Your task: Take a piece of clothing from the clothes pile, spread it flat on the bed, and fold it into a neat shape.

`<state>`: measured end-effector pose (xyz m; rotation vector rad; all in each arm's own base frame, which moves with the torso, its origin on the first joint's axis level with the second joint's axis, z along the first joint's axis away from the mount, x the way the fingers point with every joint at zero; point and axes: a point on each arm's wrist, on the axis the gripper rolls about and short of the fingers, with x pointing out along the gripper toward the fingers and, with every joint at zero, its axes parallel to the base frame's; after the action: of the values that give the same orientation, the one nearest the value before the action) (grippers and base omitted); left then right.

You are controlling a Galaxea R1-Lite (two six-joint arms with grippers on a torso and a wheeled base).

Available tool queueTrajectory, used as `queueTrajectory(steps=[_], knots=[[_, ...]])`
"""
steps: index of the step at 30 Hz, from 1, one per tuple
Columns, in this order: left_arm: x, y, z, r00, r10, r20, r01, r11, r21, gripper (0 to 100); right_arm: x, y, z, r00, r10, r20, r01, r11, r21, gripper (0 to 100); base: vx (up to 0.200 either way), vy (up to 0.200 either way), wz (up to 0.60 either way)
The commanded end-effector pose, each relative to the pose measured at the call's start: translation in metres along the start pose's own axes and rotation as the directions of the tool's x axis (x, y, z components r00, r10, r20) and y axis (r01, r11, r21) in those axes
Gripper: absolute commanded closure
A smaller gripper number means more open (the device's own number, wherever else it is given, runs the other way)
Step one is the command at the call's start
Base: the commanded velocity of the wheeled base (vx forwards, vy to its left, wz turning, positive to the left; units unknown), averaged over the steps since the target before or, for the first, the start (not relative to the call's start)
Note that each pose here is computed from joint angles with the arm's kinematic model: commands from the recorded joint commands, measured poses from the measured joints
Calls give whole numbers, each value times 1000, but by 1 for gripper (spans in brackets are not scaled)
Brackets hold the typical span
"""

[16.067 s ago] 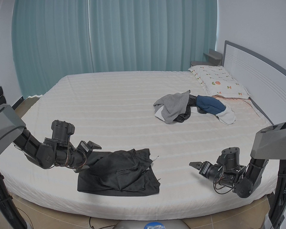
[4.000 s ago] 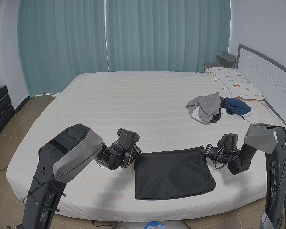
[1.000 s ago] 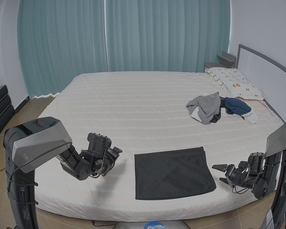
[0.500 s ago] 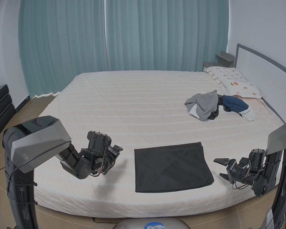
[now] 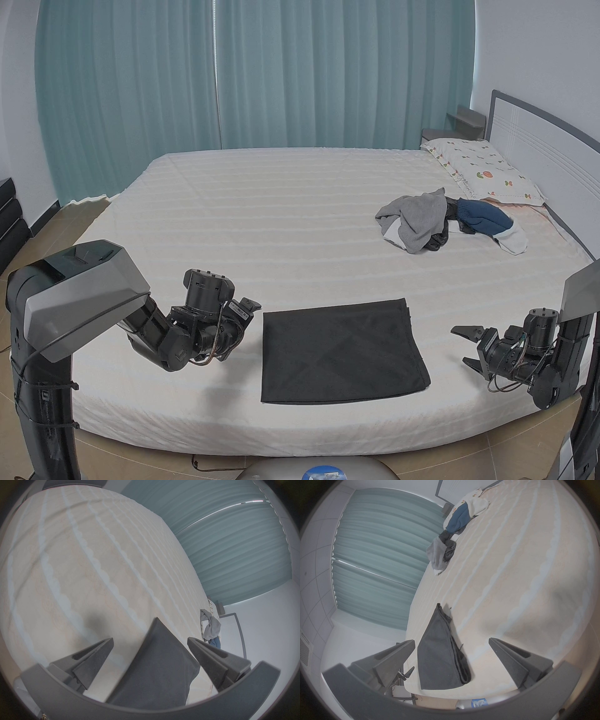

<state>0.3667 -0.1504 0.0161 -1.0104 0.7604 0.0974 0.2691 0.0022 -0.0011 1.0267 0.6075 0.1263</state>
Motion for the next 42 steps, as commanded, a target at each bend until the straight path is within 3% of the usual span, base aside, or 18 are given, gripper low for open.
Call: queueTrajectory(steps=[1,4,8,11,12,15,18,26,31,42], knots=[[-2,1,10,1000,1,19,-1,1000,-9,0,0,1,1,1000,9,9,-9,1000,13,0,0,0,0],[-4,1,17,999,0,36,1,1000,-2,0,1,1,1,1000,7,14,-8,999,43,0,0,0,0],[-5,16,40,997,35,67,-42,993,113,0,4,0,1,1000,2,21,-3,998,66,0,0,0,0],[-4,23,46,999,35,34,-40,986,161,0,6,-2,1,1000,-3,18,2,997,71,0,0,0,0],[-4,23,46,999,35,34,-40,986,161,0,6,-2,1,1000,-3,18,2,997,71,0,0,0,0],[-5,33,38,994,-4,-107,26,980,197,0,15,-2,6,999,15,32,-17,998,67,0,0,0,0],[-1,44,34,987,-27,-160,69,964,259,0,20,-9,2,1000,-7,13,6,997,75,0,0,0,0],[1,60,14,983,-76,-168,138,907,397,0,25,-9,2,1000,0,10,-1,997,72,0,0,0,0],[3,56,3,979,-79,-186,152,894,422,0,25,-9,1,1000,0,8,0,998,71,0,0,0,0],[6,54,4,980,-86,-180,155,896,416,0,26,-9,1,1000,-1,6,0,998,70,0,0,0,0]])
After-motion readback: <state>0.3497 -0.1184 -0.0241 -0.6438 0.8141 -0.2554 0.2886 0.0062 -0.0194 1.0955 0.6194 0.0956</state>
